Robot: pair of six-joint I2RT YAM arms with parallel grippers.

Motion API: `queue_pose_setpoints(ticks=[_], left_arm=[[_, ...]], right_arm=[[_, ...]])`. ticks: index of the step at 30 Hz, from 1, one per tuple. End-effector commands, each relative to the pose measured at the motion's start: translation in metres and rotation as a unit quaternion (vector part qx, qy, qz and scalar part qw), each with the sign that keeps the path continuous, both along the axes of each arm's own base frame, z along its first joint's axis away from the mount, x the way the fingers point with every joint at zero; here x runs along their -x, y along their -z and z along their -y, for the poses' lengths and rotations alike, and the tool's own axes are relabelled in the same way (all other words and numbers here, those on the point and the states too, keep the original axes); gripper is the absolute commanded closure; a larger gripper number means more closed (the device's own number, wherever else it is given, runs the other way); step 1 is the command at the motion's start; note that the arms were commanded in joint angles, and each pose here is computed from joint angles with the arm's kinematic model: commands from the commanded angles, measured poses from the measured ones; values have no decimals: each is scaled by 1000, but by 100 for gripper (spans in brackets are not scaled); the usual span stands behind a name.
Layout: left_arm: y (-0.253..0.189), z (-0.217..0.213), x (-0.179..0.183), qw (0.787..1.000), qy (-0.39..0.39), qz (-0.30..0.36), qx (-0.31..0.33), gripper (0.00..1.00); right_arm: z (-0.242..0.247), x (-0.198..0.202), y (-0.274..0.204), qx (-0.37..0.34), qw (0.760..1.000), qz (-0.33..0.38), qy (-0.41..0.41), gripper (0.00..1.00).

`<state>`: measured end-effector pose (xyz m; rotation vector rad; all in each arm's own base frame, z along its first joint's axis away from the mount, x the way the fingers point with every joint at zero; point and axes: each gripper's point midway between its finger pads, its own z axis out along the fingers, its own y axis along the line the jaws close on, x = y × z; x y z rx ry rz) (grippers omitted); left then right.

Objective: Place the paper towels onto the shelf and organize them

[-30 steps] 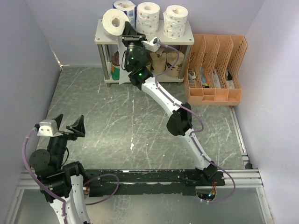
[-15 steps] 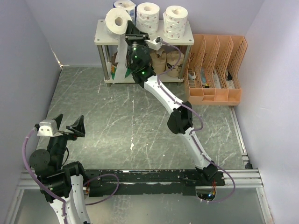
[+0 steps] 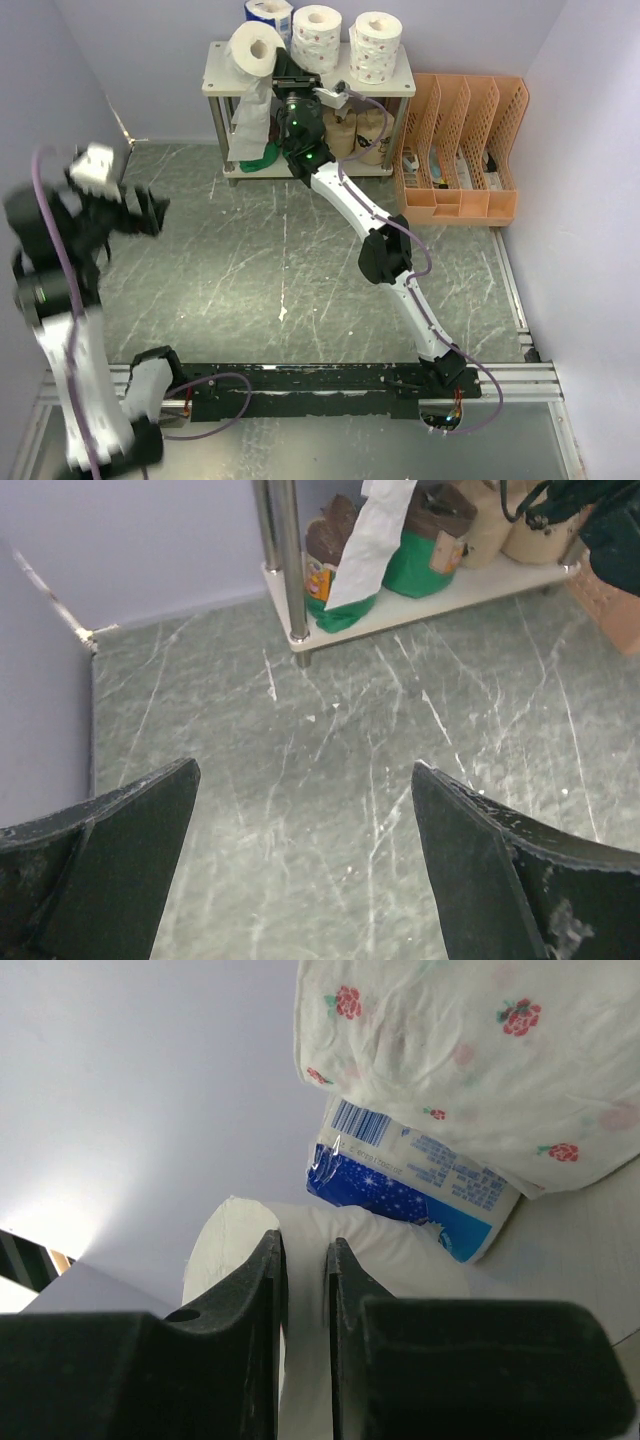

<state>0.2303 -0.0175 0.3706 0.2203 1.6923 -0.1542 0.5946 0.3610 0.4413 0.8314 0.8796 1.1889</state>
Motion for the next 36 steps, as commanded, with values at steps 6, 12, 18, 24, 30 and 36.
queue_pose_setpoints(ticks=[6, 12, 18, 24, 30, 36], left_arm=[[-56, 20, -85, 965, 218, 55, -132, 2], [-63, 46, -151, 934, 271, 101, -211, 6], [-74, 72, -217, 914, 217, 167, -301, 7], [-65, 111, -252, 883, 214, 232, -348, 6], [-75, 147, -270, 871, 190, 286, -352, 6], [-91, 172, -281, 855, 150, 345, -357, 6]], right_arm=[[20, 3, -24, -3, 999, 36, 15, 100], [34, -7, -22, 3, 999, 30, 29, 100], [36, -11, -18, 13, 999, 32, 36, 100], [37, -15, -11, 18, 999, 29, 34, 100], [35, -14, -12, 24, 999, 35, 31, 100], [31, -16, -7, 36, 998, 36, 27, 100]])
